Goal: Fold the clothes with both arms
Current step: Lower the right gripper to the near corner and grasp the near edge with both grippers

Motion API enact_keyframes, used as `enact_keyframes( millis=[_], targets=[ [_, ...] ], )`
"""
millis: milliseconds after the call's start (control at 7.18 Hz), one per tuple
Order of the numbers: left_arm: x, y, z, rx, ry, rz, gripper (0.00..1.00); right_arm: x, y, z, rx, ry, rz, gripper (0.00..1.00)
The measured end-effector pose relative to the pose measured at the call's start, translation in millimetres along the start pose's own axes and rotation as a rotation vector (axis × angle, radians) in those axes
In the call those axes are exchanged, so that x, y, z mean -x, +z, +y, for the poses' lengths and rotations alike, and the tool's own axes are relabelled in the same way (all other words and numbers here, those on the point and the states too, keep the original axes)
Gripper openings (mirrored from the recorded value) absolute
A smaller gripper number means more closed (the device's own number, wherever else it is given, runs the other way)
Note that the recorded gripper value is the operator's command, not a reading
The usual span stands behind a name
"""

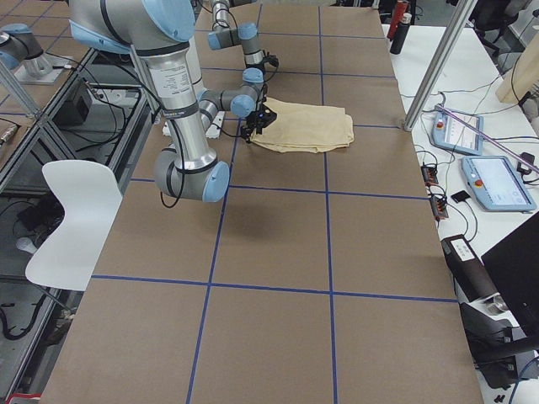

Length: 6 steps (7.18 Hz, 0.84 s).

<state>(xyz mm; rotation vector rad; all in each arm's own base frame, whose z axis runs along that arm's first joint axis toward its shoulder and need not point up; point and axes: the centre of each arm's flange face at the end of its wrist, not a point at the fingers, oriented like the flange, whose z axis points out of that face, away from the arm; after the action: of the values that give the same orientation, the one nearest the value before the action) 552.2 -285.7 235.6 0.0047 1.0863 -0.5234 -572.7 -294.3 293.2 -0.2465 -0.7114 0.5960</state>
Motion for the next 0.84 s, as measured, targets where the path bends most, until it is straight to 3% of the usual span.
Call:
enact_keyframes(
  millis=[279,418,836],
  targets=[
    [0.0,0.0,0.1,0.0,0.0,0.0,0.0,-1.7,1.2,-0.6,-0.001,-0.001,0.002,0.38],
    [0.1,0.3,0.0,0.0,0.0,-0.001,0.0,-1.8,1.1,-1.5,0.001,-0.001,0.004,0.29],
    [0.4,0.9,0.0,0.0,0.0,-0.002,0.0,-0.2,-11.5,-7.9,0.009,0.002,-0.009,0.21]
  ],
)
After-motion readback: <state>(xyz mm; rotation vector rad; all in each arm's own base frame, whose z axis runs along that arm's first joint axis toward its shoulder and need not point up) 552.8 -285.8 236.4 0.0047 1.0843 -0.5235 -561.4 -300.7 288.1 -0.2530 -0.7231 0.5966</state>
